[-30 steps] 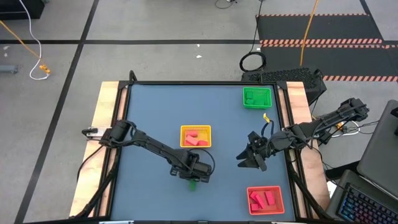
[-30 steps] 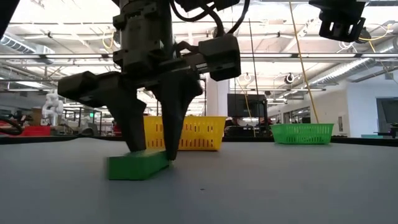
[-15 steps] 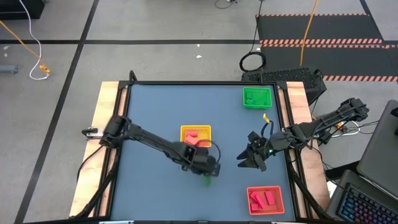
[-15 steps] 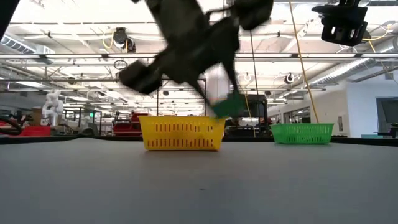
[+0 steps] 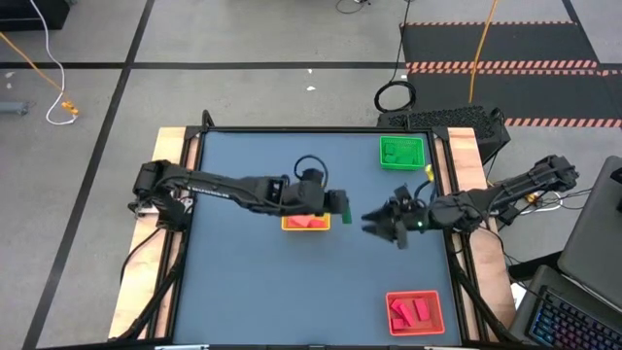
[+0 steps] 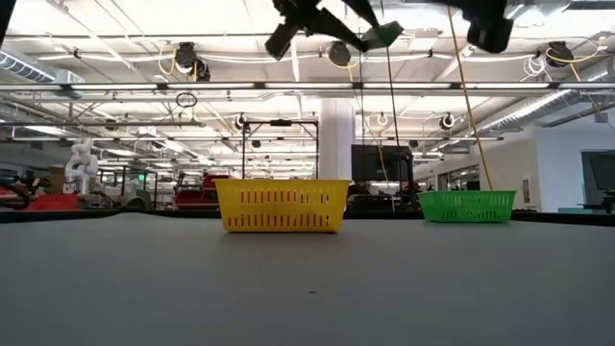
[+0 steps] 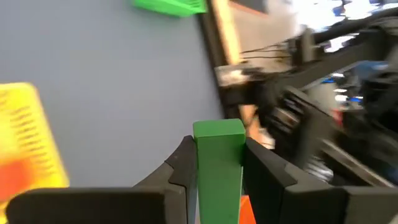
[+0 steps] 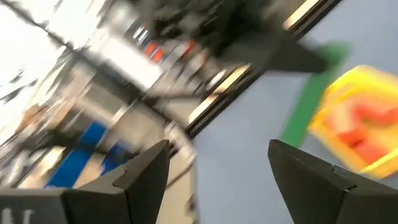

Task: Sort & place blocks by color
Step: Put the green block into the green basket

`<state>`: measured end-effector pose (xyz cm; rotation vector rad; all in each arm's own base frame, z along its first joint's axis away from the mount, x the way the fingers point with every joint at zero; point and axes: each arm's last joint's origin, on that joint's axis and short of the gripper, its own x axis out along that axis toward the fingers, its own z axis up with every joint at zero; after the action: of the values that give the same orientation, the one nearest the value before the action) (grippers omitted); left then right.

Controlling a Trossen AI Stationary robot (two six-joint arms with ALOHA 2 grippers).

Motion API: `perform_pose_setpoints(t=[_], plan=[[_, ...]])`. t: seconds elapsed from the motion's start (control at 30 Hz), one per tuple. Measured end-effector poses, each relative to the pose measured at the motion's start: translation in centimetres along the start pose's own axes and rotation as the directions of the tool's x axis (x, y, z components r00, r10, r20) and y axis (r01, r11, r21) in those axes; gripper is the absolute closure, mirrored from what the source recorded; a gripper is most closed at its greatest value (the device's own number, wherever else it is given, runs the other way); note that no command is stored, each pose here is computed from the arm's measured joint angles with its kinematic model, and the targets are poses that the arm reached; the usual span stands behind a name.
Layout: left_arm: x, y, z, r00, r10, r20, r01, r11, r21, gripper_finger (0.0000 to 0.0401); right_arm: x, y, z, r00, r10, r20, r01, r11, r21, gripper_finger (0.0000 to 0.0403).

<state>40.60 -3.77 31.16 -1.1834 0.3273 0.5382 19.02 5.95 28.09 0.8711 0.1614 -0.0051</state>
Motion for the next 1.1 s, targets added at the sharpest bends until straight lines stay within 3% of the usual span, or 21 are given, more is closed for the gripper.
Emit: perform_pose_setpoints(t=[0.17,0.4,0.7,0.87,1.1], plan=[[0.0,-1.3,0.6,0.99,-0.144,-0.006,0.144,0.99,-0.009,0.0307,0.3,-1.0,1.4,0.983,-0.107,0.151,0.107,0.994,0.007,0.0138],[0.1,-1.4,1.1,0.986,-0.169,0.0,0.169,0.986,0.012,0.0307,1.3,-1.8,2.2,0.97,-0.133,0.203,0.127,0.991,0.043,0.0138],[0.7,-0.7,2.9,0.99,-0.143,0.005,0.143,0.989,0.046,0.0307,3.2,-2.2,1.8,0.988,-0.07,0.136,0.064,0.997,0.05,0.0138],[0.9,-0.6,3.7,0.986,-0.163,-0.026,0.164,0.985,0.054,0.0307,2.9,-2.2,2.1,0.987,-0.068,0.144,0.063,0.997,0.044,0.0138],[0.8,-1.0,4.2,0.98,-0.199,-0.017,0.199,0.978,0.058,0.0307,1.7,-1.6,2.2,0.998,0.008,0.059,-0.009,1.0,0.008,0.0138]])
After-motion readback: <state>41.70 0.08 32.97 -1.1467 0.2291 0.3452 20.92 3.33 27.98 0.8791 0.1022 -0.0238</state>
